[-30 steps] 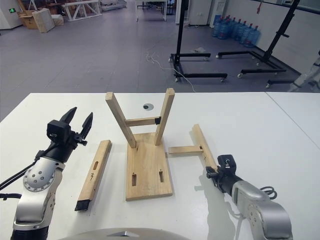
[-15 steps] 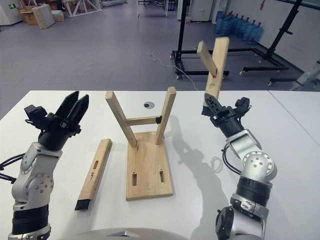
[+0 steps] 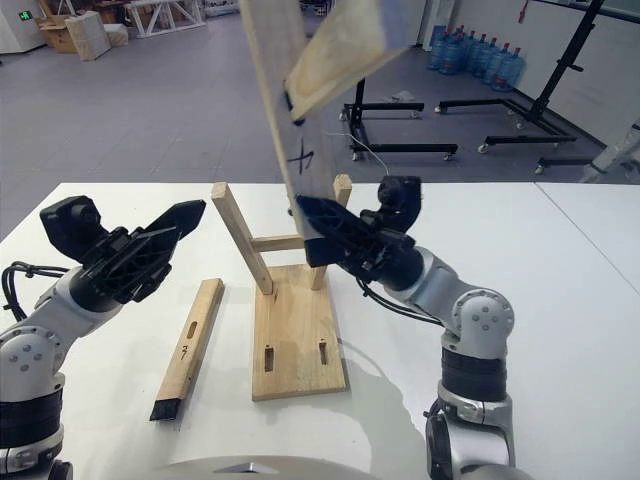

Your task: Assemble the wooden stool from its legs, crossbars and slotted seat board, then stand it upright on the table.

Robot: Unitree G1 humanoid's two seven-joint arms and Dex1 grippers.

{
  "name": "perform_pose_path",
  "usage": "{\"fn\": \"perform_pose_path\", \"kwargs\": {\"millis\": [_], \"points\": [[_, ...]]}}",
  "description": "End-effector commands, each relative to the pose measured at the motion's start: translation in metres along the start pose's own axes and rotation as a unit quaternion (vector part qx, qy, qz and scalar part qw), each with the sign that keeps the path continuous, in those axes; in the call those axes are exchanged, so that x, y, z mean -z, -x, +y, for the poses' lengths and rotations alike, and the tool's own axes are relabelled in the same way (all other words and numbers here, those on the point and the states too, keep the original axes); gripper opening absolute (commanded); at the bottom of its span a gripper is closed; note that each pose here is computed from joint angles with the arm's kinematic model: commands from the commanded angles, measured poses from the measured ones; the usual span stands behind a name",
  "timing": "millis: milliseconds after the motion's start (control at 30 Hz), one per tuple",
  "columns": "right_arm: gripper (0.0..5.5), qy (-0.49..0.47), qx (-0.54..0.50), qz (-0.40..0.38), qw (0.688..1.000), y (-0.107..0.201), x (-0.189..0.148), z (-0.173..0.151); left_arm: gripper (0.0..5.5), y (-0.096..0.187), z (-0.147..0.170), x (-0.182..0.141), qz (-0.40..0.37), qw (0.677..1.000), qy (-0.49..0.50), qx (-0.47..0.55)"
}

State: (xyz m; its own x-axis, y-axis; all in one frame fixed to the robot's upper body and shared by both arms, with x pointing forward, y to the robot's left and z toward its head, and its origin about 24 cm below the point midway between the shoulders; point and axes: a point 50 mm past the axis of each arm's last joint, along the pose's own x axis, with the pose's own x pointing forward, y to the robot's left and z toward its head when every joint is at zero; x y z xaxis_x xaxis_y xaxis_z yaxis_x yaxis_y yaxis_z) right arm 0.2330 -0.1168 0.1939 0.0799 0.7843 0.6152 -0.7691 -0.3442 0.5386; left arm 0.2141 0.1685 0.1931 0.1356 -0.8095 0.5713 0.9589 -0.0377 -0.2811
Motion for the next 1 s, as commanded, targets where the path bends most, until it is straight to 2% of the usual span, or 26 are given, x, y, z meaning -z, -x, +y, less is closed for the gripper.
{"fn": "perform_pose_path", "kwargs": {"millis": [33, 100, 233, 333, 533, 833, 933, 1000], "points": [[1.03, -0.03, -0.025, 0.022, 0.999, -0.007, 0.014, -0.005, 3.33, -0.011, 0.002, -0.006, 0.03, 0.998, 0.035, 0.051], [1.03, -0.042, -0.042, 0.04, 0.997, -0.01, 0.021, -0.005, 3.33, -0.015, 0.006, -0.006, 0.048, 0.995, 0.051, 0.064], [1.03, -0.056, -0.071, 0.078, 0.993, -0.016, 0.03, -0.006, 3.99, -0.023, 0.025, -0.009, 0.056, 0.998, 0.035, 0.023], [1.03, -0.041, -0.055, 0.109, 0.992, -0.019, 0.035, -0.014, 4.43, -0.03, 0.019, -0.012, 0.067, 0.996, 0.037, 0.047], [1.03, -0.035, -0.075, 0.12, 0.989, -0.021, 0.038, -0.014, 5.12, -0.035, 0.0, -0.024, 0.068, 0.988, 0.064, 0.12], [1.03, -0.155, -0.109, 0.114, 0.975, -0.012, 0.048, -0.02, 5.12, -0.046, 0.005, -0.024, 0.067, 0.984, 0.06, 0.154], [1.03, -0.17, -0.103, 0.139, 0.97, -0.009, 0.055, -0.023, 5.12, -0.048, 0.006, -0.023, 0.071, 0.981, 0.067, 0.165], [1.03, -0.175, -0.099, 0.149, 0.968, -0.007, 0.057, -0.024, 4.85, -0.048, 0.006, -0.023, 0.074, 0.981, 0.071, 0.165]]}}
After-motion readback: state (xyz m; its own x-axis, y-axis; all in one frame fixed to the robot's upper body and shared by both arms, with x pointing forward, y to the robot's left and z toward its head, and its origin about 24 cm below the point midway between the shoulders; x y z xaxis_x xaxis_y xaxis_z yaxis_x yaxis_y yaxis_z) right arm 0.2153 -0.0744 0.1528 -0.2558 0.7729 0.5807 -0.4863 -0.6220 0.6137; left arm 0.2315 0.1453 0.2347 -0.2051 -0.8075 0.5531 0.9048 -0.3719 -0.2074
